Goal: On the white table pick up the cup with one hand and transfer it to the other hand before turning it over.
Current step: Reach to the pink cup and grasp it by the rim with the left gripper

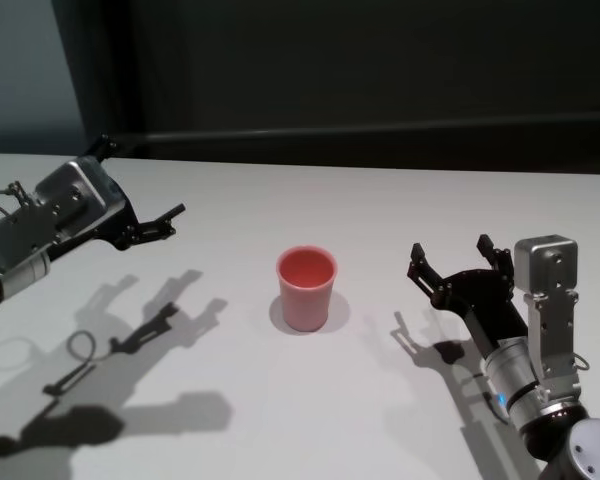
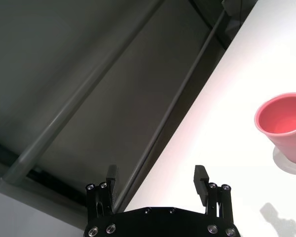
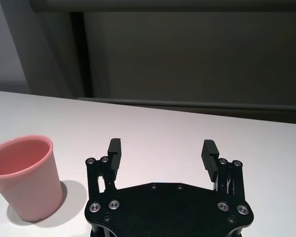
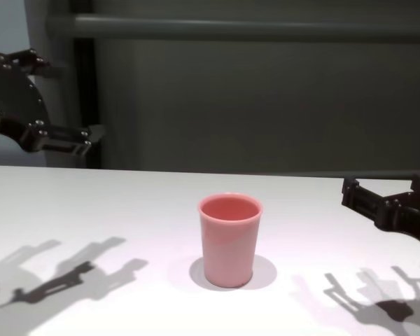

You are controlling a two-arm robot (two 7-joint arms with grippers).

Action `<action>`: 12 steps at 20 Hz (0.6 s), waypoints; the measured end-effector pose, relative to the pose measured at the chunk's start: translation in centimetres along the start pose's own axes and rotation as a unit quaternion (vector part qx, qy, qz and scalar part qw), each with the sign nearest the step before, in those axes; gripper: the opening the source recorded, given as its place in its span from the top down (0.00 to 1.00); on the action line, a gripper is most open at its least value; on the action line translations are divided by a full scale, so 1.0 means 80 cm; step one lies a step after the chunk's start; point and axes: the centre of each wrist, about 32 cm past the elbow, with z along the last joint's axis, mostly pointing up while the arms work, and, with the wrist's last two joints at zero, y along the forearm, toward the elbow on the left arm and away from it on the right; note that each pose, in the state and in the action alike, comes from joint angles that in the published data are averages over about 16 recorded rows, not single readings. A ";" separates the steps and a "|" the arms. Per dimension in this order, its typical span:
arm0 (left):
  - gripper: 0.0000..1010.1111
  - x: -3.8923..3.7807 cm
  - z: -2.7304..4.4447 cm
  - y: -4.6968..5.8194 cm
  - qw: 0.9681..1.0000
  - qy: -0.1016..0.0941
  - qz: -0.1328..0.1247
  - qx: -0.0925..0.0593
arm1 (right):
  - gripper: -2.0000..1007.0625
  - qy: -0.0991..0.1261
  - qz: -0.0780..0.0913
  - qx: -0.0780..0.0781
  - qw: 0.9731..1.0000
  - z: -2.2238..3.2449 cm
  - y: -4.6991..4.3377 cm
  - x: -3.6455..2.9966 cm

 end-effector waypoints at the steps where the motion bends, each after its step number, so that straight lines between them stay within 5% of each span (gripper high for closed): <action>1: 0.01 0.0042 0.0016 -0.002 1.000 -0.007 -0.010 -0.001 | 0.01 0.000 0.000 0.000 1.000 0.0000 0.000 0.0000; 7: 0.01 0.0272 0.0140 -0.016 0.996 -0.054 -0.073 -0.010 | 0.01 0.000 0.000 0.000 1.000 0.0000 0.000 0.0000; 12: 0.01 0.0458 0.0287 -0.030 0.986 -0.104 -0.129 -0.017 | 0.01 0.000 0.000 0.000 1.000 0.0000 0.000 0.0000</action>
